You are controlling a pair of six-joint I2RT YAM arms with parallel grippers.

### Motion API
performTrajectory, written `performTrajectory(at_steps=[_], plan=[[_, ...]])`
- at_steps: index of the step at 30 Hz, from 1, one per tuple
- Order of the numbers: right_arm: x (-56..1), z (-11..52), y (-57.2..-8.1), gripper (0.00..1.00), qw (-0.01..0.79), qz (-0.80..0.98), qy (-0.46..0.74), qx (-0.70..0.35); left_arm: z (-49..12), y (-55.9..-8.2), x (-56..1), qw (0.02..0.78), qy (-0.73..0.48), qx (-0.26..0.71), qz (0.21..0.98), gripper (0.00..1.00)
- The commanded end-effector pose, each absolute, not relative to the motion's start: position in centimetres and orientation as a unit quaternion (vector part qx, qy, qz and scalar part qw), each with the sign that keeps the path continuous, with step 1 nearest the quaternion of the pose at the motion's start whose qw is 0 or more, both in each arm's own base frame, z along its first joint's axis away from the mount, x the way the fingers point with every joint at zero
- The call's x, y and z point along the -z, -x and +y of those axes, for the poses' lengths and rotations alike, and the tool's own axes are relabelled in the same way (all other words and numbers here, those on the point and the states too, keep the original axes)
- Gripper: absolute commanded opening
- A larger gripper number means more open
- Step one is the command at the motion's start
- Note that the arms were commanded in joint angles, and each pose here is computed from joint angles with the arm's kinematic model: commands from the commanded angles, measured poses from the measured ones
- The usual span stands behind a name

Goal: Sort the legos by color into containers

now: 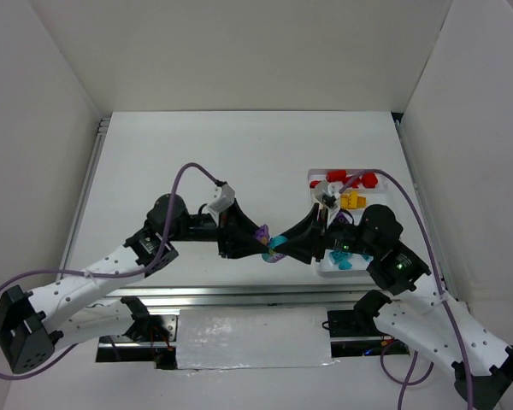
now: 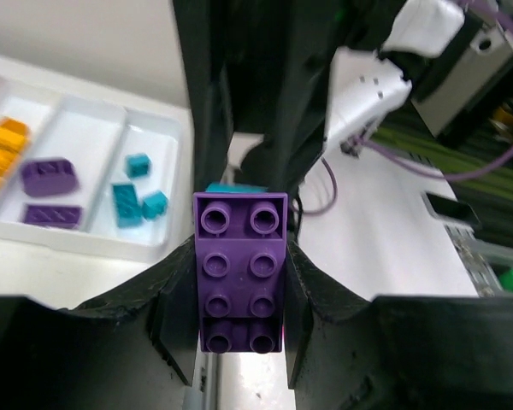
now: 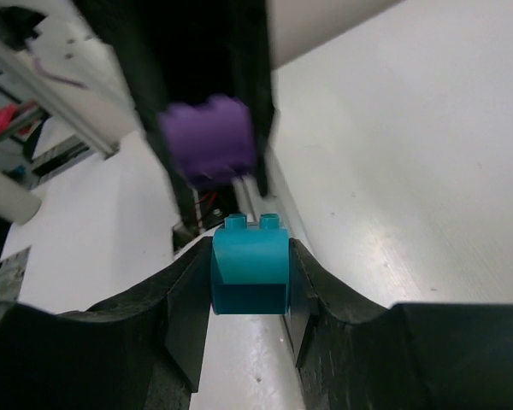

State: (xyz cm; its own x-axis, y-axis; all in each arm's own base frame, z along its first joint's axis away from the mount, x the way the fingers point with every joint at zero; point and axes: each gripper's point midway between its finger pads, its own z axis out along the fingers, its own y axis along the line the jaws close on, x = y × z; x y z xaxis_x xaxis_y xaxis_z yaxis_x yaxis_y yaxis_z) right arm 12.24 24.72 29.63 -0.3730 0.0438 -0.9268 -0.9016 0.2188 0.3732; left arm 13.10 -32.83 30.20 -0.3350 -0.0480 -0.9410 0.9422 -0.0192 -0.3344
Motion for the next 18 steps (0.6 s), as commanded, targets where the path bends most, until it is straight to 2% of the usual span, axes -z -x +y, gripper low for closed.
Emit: performTrajectory(at_steps=[1, 6, 8, 10, 11, 12, 14, 15, 18], plan=[[-27.1, 24.1, -15.8, 0.00, 0.472, 0.688, 0.254, -0.489, -30.9, -13.1, -36.7, 0.511, -0.378, 0.601, 0.484, 0.00], [-26.6, 24.5, -15.5, 0.00, 0.459, 0.689, 0.278, -0.486, -31.2, -13.6, -36.2, 0.495, -0.377, 0.611, 0.489, 0.00], [-26.6, 23.7, -17.1, 0.00, 0.482, 0.705, 0.241, -0.461, -31.4, -13.9, -36.1, 0.492, -0.375, 0.613, 0.493, 0.00], [-26.2, 22.3, -19.3, 0.00, 0.492, 0.744, 0.168, -0.420, -31.4, -15.3, -35.9, 0.503, -0.350, 0.597, 0.519, 0.00], [-25.2, 19.7, -22.9, 0.00, 0.527, 0.776, 0.070, -0.340, -31.3, -16.0, -35.7, 0.509, -0.336, 0.587, 0.533, 0.00], [-23.7, 17.2, -24.0, 0.00, 0.503, 0.812, -0.038, -0.293, -31.1, -16.9, -36.1, 0.521, -0.323, 0.574, 0.543, 0.00], [-19.6, 12.1, -26.2, 0.00, 0.469, 0.852, -0.177, -0.154, -30.8, -18.8, -35.2, 0.531, -0.283, 0.544, 0.584, 0.00], [-18.0, 9.7, -25.8, 0.00, 0.428, 0.864, -0.240, -0.114, -30.6, -19.4, -35.0, 0.535, -0.269, 0.535, 0.596, 0.00], [-15.1, 7.7, -24.6, 0.00, 0.378, 0.864, -0.318, -0.101, -30.2, -20.9, -34.0, 0.537, -0.240, 0.511, 0.627, 0.00]])
